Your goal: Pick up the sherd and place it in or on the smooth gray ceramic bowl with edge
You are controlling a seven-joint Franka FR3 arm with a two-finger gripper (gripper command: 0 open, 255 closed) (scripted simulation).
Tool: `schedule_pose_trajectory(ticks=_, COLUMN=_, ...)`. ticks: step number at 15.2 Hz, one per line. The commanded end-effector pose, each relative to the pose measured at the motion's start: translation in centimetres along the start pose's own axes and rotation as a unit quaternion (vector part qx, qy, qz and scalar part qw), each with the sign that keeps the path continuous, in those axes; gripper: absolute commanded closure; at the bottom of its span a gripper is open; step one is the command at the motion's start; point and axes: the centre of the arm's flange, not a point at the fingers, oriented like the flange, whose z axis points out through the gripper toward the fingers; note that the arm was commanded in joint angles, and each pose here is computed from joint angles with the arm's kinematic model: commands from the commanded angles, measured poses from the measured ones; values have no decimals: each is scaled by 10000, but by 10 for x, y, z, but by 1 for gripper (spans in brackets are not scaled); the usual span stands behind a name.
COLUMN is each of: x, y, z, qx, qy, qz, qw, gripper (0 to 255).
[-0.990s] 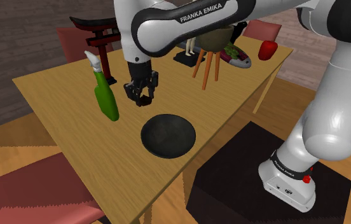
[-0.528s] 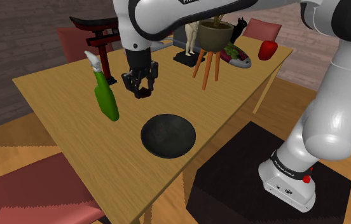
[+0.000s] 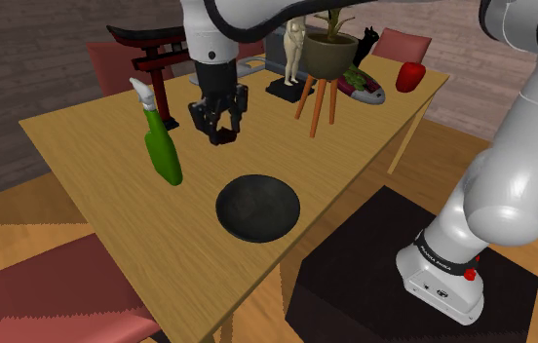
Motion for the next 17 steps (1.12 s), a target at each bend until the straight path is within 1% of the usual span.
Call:
schedule_pose_trajectory(ticks=1, x=-26, y=-9, z=1, qx=-2, qy=-1, qz=1, qw=10000, gripper=255)
schedule_pose_trajectory(ticks=10, x=-139, y=-46, z=0, qx=-2, qy=-1, qz=1, qw=10000, gripper=255)
schedule_pose_trajectory(ticks=11, x=-143, y=-47, z=-1, qx=-2, qy=-1, qz=1, qw=10000, gripper=255)
schedule_pose_trajectory(ticks=17, x=-142, y=-48, z=31, qx=-2, qy=-1, qz=1, qw=10000, gripper=255)
